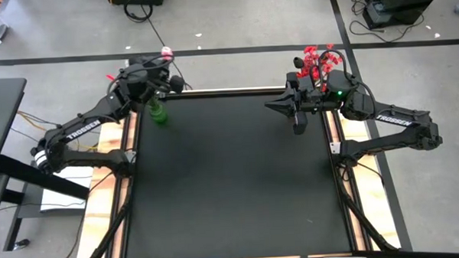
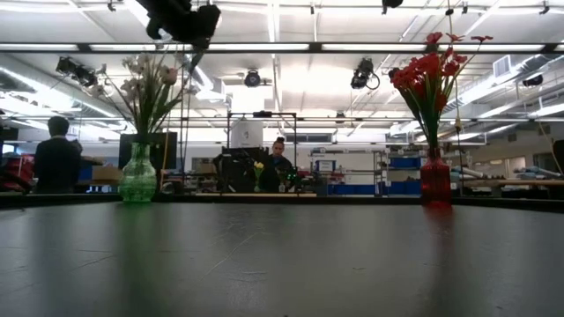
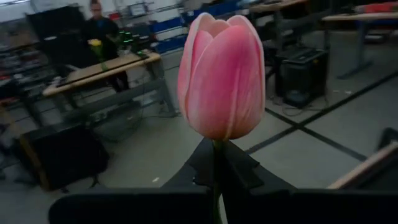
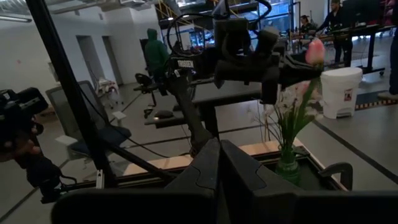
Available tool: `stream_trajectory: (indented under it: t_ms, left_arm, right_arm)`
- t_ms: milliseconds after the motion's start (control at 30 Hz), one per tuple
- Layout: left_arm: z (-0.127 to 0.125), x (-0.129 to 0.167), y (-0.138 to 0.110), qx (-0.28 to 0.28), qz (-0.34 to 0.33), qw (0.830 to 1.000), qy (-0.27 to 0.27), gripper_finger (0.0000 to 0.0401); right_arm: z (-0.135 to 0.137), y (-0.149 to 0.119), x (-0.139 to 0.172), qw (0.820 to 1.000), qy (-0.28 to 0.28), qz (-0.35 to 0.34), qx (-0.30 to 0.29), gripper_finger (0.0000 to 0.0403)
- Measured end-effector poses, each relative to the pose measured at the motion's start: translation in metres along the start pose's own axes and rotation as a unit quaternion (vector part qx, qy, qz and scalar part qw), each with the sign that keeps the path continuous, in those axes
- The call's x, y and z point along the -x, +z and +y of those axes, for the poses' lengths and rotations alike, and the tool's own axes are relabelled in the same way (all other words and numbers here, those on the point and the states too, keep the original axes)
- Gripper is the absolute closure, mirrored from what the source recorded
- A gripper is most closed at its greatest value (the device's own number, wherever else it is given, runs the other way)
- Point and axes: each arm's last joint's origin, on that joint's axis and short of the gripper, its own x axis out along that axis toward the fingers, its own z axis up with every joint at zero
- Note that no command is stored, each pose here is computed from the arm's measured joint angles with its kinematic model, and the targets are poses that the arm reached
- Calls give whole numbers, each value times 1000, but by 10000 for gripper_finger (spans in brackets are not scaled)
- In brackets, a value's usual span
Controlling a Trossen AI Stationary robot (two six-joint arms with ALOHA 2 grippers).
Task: Sort flowers into vase by color
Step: Put the pink tulip into the green flower vase
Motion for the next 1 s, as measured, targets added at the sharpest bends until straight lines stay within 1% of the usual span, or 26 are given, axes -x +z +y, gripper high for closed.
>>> stream_trajectory:
  t_ms: [133, 233, 300, 467, 600, 700, 833, 1000]
  left_arm:
    - [8, 10, 1, 17, 7, 1000, 16, 387]
    - [12, 17, -6, 36, 16, 999, 27, 387]
    - [15, 22, -15, 54, 19, 998, 29, 387]
    - [16, 31, -50, 93, 26, 995, 30, 387]
    - [16, 35, -71, 98, 35, 994, 29, 387]
    - [16, 36, -78, 95, 39, 994, 28, 383]
    - [16, 37, -79, 90, 39, 995, 28, 354]
    - [16, 36, -79, 83, 40, 995, 28, 285]
  right_arm:
    - [0, 0, 0, 1000, 0, 0, 0, 379]
    - [0, 0, 0, 1000, 0, 0, 0, 379]
    - [0, 0, 0, 1000, 0, 0, 0, 379]
    - [0, 0, 0, 1000, 0, 0, 0, 379]
    - [0, 0, 0, 1000, 0, 0, 0, 379]
    - [0, 0, 0, 1000, 0, 0, 0, 379]
    - [0, 0, 0, 1000, 0, 0, 0, 379]
    - [0, 0, 0, 1000, 0, 0, 0, 379]
